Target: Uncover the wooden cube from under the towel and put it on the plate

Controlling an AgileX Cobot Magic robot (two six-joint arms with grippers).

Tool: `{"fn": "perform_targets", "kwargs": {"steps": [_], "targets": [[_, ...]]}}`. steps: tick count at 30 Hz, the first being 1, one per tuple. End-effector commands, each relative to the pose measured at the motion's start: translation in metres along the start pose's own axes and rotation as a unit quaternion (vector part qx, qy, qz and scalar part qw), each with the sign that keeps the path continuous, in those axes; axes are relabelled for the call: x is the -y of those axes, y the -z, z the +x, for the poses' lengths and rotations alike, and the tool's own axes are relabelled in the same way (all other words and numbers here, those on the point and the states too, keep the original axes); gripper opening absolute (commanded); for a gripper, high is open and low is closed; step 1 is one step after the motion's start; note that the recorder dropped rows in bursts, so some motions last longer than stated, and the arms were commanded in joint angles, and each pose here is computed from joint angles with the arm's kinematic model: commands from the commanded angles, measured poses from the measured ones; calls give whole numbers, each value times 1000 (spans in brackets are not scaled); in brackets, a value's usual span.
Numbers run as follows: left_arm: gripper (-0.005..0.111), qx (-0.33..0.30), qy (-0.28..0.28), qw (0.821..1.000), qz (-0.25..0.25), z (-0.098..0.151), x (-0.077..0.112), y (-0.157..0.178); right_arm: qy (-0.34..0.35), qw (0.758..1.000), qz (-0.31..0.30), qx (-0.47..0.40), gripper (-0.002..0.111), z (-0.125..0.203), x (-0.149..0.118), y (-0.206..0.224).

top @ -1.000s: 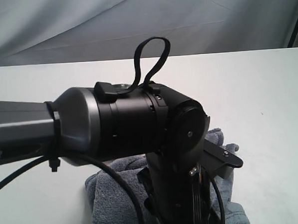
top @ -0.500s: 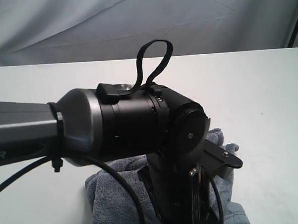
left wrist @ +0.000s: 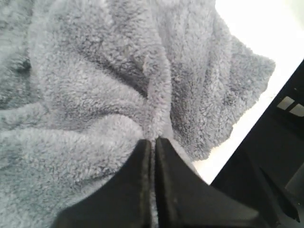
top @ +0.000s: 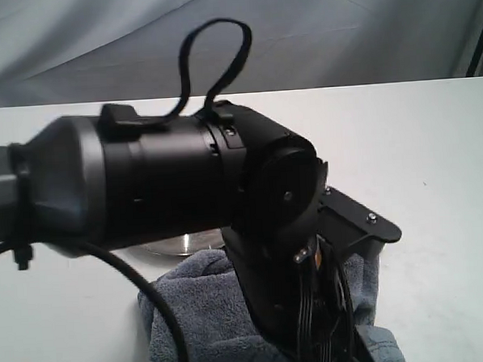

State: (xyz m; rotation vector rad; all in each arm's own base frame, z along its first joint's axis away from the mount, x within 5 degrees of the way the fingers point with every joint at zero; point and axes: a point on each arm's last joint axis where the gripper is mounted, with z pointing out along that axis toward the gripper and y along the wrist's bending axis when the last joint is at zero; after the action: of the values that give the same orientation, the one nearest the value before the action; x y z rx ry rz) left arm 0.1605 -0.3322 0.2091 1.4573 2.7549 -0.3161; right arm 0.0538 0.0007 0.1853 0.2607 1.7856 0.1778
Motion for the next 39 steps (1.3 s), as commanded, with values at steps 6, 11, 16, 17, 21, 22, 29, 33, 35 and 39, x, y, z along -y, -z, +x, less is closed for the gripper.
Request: {"fn": "perform_targets", "kwargs": {"steps": [6, 11, 16, 17, 21, 22, 29, 33, 35, 39], "targets": [[0, 131, -54, 988, -62, 8, -1, 73, 7, 1000, 2, -2, 0, 1, 1, -1], [0, 175, -56, 978, -101, 17, -5, 102, 7, 1000, 2, -2, 0, 1, 1, -1], [0, 197, -12, 966, -164, 21, -16, 117, 7, 1000, 2, -2, 0, 1, 1, -1], [0, 197, -10, 965, -176, 22, -18, 118, 7, 1000, 2, -2, 0, 1, 1, -1], [0, 196, 9, 959, -203, 23, -24, 120, 7, 1000, 2, -2, 0, 1, 1, -1], [0, 196, 14, 959, -206, 23, -24, 120, 7, 1000, 2, -2, 0, 1, 1, -1], [0, 192, 40, 954, -228, 25, -29, 122, 7, 1000, 2, -2, 0, 1, 1, -1], [0, 171, 43, 947, -269, 29, -36, 123, 7, 1000, 2, -2, 0, 1, 1, -1], [0, 175, 49, 941, -287, 29, -39, 124, 7, 1000, 2, -2, 0, 1, 1, -1], [0, 185, 69, 929, -313, 30, -45, 124, 7, 1000, 2, -2, 0, 1, 1, -1]]}}
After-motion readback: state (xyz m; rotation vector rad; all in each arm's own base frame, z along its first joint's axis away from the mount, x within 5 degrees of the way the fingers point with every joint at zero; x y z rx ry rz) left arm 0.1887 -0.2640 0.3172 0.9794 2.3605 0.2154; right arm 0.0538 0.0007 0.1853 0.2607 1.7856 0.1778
